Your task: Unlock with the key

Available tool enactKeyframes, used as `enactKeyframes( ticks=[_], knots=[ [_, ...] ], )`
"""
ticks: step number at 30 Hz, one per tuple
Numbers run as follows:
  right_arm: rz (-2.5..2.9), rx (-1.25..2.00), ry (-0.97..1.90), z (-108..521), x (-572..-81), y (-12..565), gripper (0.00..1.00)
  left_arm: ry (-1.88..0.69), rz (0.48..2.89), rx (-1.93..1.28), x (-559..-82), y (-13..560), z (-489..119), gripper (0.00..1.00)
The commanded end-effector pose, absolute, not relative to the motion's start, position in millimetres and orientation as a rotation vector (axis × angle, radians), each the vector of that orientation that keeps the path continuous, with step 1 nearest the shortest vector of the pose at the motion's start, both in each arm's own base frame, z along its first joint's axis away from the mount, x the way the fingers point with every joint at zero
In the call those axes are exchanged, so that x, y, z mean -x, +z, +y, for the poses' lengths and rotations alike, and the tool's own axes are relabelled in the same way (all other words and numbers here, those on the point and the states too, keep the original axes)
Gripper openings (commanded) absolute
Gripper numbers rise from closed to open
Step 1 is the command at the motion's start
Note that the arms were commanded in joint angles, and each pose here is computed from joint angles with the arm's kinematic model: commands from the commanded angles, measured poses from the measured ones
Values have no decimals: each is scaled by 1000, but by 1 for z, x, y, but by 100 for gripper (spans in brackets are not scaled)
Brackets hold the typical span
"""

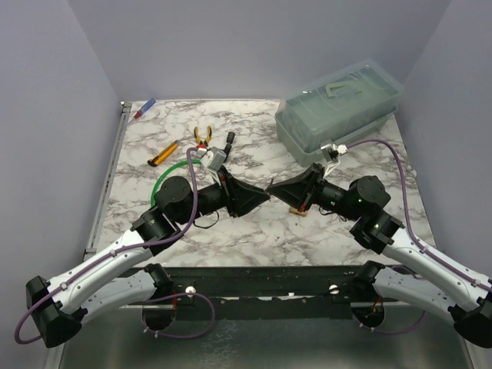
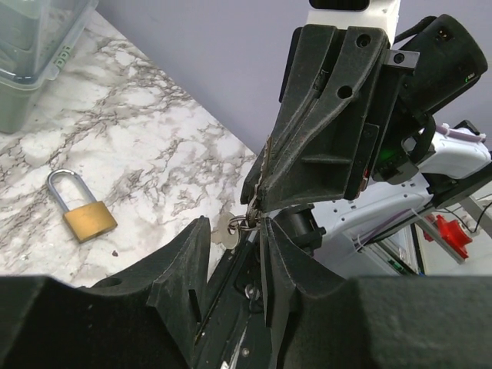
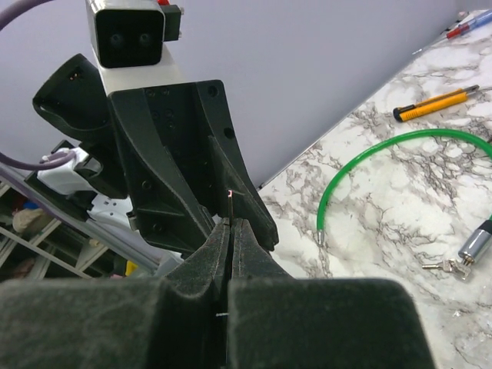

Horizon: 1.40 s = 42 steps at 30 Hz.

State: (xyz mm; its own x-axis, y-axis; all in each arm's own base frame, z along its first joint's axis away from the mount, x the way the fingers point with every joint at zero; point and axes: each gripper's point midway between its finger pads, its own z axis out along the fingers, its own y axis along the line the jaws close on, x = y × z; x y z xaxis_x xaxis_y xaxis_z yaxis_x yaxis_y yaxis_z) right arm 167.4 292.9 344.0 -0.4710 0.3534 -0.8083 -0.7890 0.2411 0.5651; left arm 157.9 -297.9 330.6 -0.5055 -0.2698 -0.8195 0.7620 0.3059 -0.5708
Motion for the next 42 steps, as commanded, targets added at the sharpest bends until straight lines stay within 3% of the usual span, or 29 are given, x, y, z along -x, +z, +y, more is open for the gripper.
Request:
enactKeyframes(
  ticks=[1,10,16,22,29,42],
  knots=[
    [1442,448,1489,292,-157,362,0,-1449,1572,-477,-152,340,-303,37],
    [1438,457,1511,293,-154,362,0,-1468,1562,-478,-153,340,-308,36],
    [1439,469,1530,295,-151,363,0,-1465,1549,-490,-152,341,-307,45],
    [1440,471,1537,294,-150,364,0,-1466,1531,-496,-149,343,-304,31],
    [1442,477,1554,297,-149,362,0,-1471,1521,-494,-148,344,-303,0],
    [1446,409,1519,289,-155,362,3,-1453,1560,-453,-150,335,-297,0]
  ],
)
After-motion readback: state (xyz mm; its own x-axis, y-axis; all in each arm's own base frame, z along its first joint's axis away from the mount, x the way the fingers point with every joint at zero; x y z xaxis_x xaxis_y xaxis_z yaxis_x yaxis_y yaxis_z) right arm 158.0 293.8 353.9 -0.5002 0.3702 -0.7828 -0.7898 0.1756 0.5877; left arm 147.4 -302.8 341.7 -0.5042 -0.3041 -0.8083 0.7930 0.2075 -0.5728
